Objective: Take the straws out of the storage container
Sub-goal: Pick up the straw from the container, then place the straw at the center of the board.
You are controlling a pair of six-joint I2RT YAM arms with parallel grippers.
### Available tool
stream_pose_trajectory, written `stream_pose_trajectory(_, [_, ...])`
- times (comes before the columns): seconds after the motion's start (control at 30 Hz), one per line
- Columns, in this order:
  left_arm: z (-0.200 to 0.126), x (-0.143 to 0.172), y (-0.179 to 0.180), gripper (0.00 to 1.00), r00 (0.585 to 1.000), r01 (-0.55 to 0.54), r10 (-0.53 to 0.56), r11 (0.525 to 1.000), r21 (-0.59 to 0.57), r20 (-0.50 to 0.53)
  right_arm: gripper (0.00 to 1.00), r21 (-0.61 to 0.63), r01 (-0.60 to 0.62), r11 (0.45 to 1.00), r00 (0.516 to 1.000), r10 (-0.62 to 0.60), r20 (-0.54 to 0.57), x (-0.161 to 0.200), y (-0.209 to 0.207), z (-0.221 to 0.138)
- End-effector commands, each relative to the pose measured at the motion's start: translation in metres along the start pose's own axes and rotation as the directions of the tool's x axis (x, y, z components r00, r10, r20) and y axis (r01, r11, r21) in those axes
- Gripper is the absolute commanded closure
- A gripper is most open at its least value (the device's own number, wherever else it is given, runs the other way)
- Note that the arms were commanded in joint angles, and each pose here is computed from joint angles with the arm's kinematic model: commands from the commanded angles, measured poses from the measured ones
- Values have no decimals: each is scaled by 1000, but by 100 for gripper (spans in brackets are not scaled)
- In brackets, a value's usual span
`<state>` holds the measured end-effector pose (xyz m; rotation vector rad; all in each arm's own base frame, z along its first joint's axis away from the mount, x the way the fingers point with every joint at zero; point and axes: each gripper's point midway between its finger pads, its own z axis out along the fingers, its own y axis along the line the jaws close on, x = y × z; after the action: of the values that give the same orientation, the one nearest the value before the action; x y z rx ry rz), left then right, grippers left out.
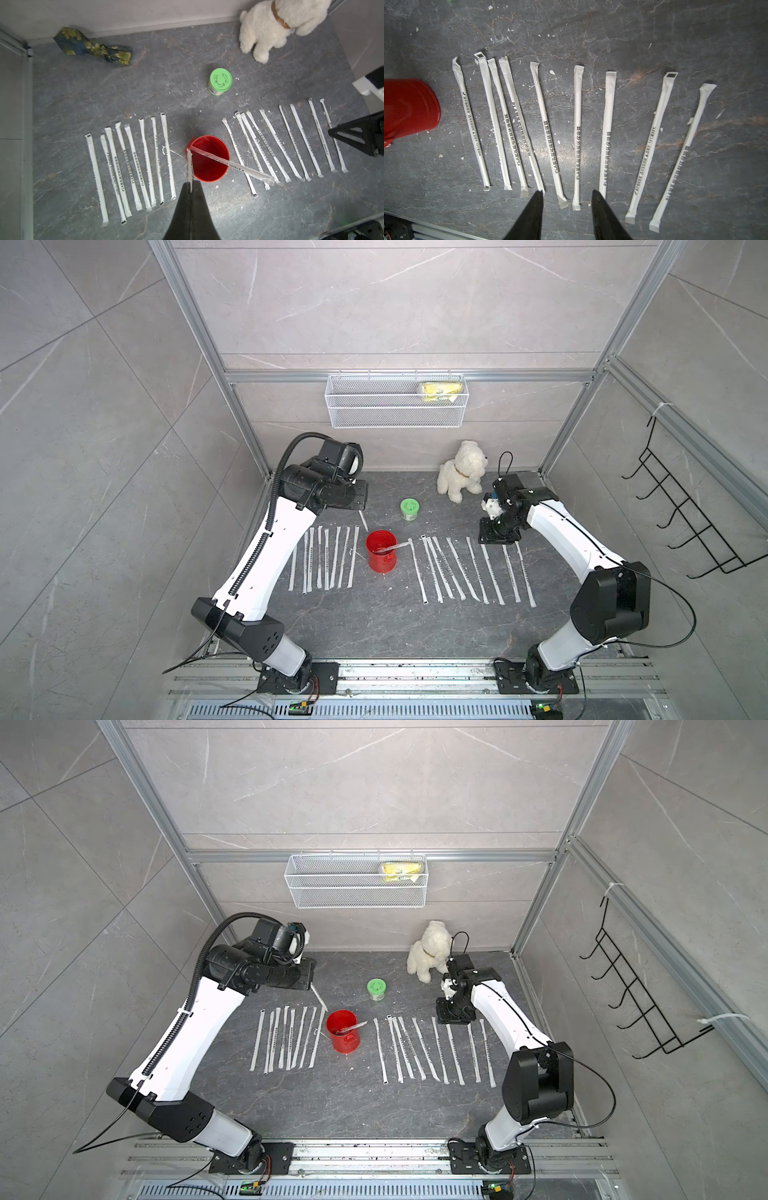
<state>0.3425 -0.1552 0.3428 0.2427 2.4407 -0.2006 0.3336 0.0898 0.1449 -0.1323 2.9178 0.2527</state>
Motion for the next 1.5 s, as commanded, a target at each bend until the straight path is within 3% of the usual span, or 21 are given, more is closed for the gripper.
stream_pose_trajectory(0.0, [-10, -4, 34, 98, 1000, 6, -8, 995, -103, -27, 58, -40, 5, 999, 1000, -4, 28, -3, 12, -7])
stream_pose_trajectory(0.17, [-10, -10, 94, 99, 987, 129, -149, 961, -246, -65, 58, -50, 21, 999, 999, -19, 28, -3, 17, -5])
stream_pose_trajectory(0.3, [-6, -6, 142, 99, 966, 179, -237, 901, -396, -103, 58, -60, 33, 998, 999, -32, 19, -4, 22, 0])
stream_pose_trajectory(0.5, [6, 9, 201, 99, 926, 172, -336, 783, -598, -174, 58, -78, 52, 996, 998, -54, -18, -2, 32, 13])
stream_pose_trajectory(0.63, [25, 32, 230, 99, 881, 107, -391, 712, -694, -266, 58, -85, 60, 995, 997, -63, -38, -1, 38, 18])
stream_pose_trajectory(0.97, [63, 88, 274, 99, 726, 20, -521, 669, -743, -450, 58, -90, 72, 993, 994, -78, -71, -6, 55, 21])
stream_pose_trajectory(1.23, [87, 129, 296, 99, 610, -26, -569, 681, -732, -551, 58, -74, 85, 994, 991, -92, -93, -5, 62, 27])
stream_pose_trajectory(1.47, [103, 150, 298, 99, 574, -47, -562, 703, -709, -595, 58, -65, 83, 994, 988, -91, -122, 1, 60, 39])
